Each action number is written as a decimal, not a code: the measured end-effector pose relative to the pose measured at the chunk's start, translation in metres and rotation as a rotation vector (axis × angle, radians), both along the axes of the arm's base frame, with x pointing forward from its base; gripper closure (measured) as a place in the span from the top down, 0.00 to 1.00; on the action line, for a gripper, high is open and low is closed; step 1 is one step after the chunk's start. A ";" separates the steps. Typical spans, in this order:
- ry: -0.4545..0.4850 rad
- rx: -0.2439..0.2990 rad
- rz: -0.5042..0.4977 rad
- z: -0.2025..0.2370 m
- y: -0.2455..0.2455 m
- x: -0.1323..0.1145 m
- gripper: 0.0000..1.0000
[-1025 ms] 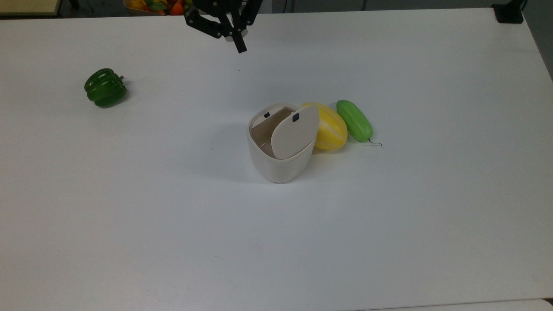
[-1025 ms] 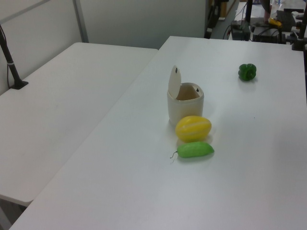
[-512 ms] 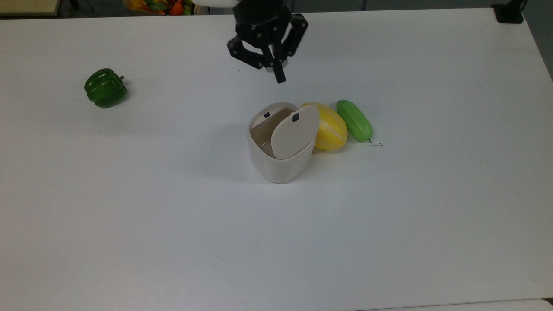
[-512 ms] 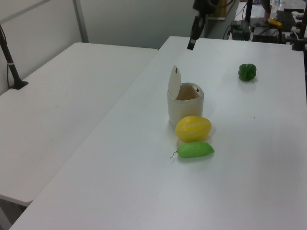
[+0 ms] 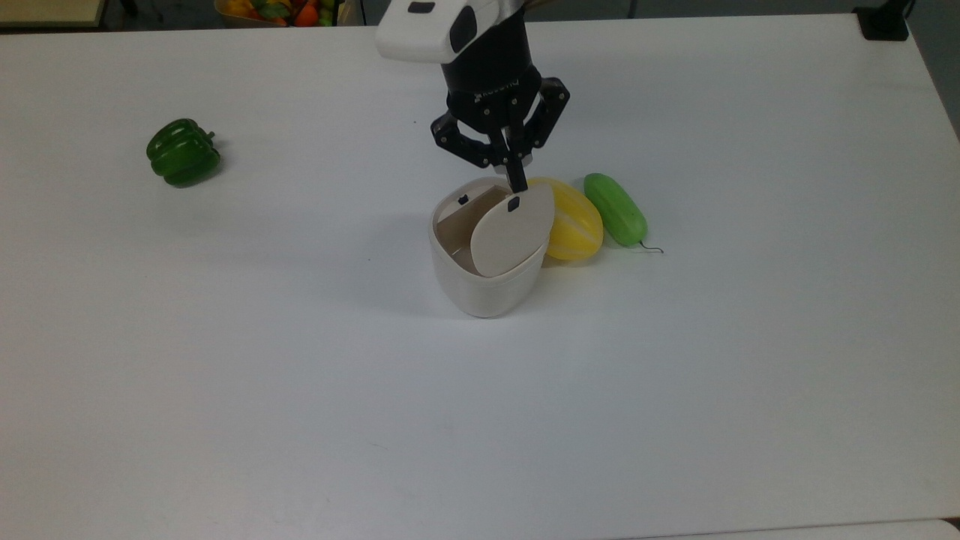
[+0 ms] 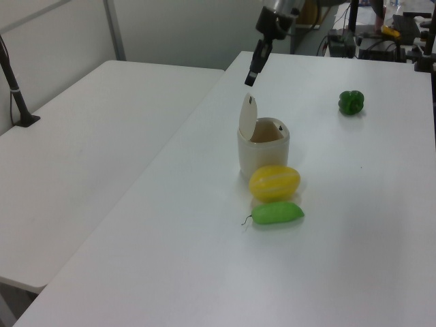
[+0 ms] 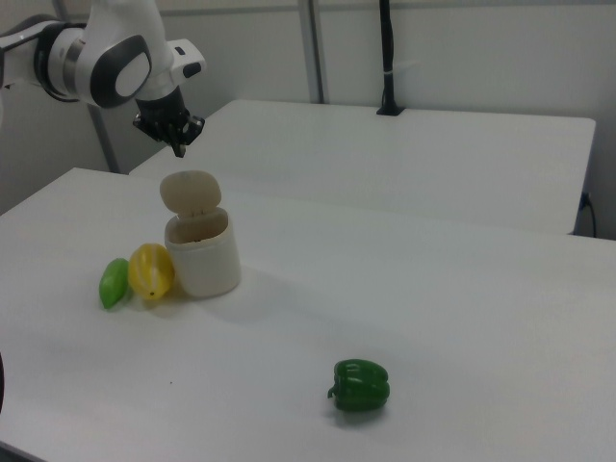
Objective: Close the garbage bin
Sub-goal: 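Move the gripper over the bin and lower it toward the raised lid, then push the raised lid down onto the bin opening with the gripper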
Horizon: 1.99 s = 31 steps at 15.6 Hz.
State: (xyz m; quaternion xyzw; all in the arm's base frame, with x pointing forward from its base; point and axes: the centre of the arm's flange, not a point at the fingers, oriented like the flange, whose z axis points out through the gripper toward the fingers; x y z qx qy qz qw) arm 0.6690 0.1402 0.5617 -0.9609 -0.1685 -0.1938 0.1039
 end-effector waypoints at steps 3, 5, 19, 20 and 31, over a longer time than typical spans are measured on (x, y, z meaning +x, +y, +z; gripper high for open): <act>-0.031 -0.011 -0.017 -0.009 0.004 0.008 0.01; -0.032 -0.031 -0.008 -0.017 0.009 0.010 0.01; 0.111 -0.195 0.123 -0.058 0.002 0.006 0.01; 0.120 -0.198 0.124 -0.059 0.000 0.005 0.01; 0.210 -0.223 0.128 -0.103 -0.017 0.002 0.01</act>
